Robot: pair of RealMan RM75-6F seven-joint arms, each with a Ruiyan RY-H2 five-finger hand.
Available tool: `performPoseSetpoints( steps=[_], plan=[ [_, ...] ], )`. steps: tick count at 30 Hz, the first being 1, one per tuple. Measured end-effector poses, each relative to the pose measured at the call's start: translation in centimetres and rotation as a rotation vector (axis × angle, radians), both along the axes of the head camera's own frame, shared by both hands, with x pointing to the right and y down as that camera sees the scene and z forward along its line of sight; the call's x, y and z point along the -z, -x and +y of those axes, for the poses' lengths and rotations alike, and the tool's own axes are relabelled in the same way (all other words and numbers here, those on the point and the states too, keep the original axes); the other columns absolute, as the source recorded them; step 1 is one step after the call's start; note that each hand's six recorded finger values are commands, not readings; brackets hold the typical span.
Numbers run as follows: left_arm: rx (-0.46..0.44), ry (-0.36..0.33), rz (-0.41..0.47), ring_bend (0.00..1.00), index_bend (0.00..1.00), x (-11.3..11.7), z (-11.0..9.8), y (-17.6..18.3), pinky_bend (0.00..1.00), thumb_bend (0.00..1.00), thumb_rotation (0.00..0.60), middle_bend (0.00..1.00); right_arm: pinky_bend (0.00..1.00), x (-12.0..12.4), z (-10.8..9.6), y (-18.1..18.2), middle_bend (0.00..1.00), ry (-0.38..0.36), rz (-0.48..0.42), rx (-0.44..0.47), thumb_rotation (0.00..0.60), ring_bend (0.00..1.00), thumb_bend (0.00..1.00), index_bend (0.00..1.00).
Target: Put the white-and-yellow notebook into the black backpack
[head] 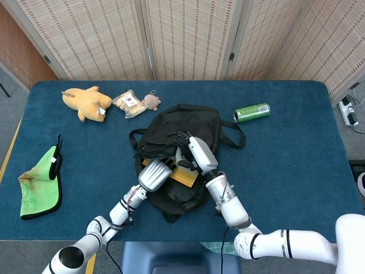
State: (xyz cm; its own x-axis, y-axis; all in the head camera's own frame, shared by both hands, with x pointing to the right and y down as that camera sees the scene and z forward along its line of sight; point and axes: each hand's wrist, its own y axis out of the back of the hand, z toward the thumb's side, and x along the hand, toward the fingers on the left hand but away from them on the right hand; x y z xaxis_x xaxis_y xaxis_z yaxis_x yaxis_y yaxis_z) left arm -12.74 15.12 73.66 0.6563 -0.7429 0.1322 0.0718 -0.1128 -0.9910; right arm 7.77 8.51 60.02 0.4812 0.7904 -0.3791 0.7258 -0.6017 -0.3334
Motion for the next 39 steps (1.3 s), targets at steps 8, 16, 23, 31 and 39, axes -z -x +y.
performPoseSetpoints(
  steps=[8, 16, 23, 31, 39],
  plan=[
    [0.091, -0.013, -0.040, 0.29, 0.28, -0.3, 0.4, 1.2, 0.34, 0.03, 0.600, 0.33, 0.19, -0.6, -0.3, -0.4, 0.28, 0.008, 0.007, -0.009, 0.600, 0.12, 0.85, 0.60],
    [0.158, 0.007, -0.006, 0.28, 0.20, 0.7, 1.1, 1.0, 0.31, 0.00, 0.600, 0.31, 0.19, -0.6, -0.6, -0.9, 0.27, -0.002, 0.015, -0.023, 0.600, 0.12, 0.85, 0.60],
    [0.178, -0.048, 0.017, 0.33, 0.26, 2.9, 2.2, 2.0, 0.32, 0.00, 0.600, 0.33, 0.19, -1.2, -0.7, -1.3, 0.27, -0.001, 0.032, -0.029, 0.600, 0.11, 0.85, 0.59],
    [0.198, -0.031, 0.078, 0.44, 0.33, 5.8, 3.8, 3.8, 0.36, 0.03, 0.600, 0.43, 0.19, -2.1, -0.9, -1.9, 0.27, 0.012, 0.033, -0.049, 0.600, 0.11, 0.85, 0.59],
    [0.291, 0.038, 0.174, 0.47, 0.40, 9.6, 3.7, 8.8, 0.39, 0.06, 0.600, 0.49, 0.19, -2.0, 0.2, -2.4, 0.27, 0.017, 0.020, -0.008, 0.600, 0.11, 0.85, 0.57]
  ],
)
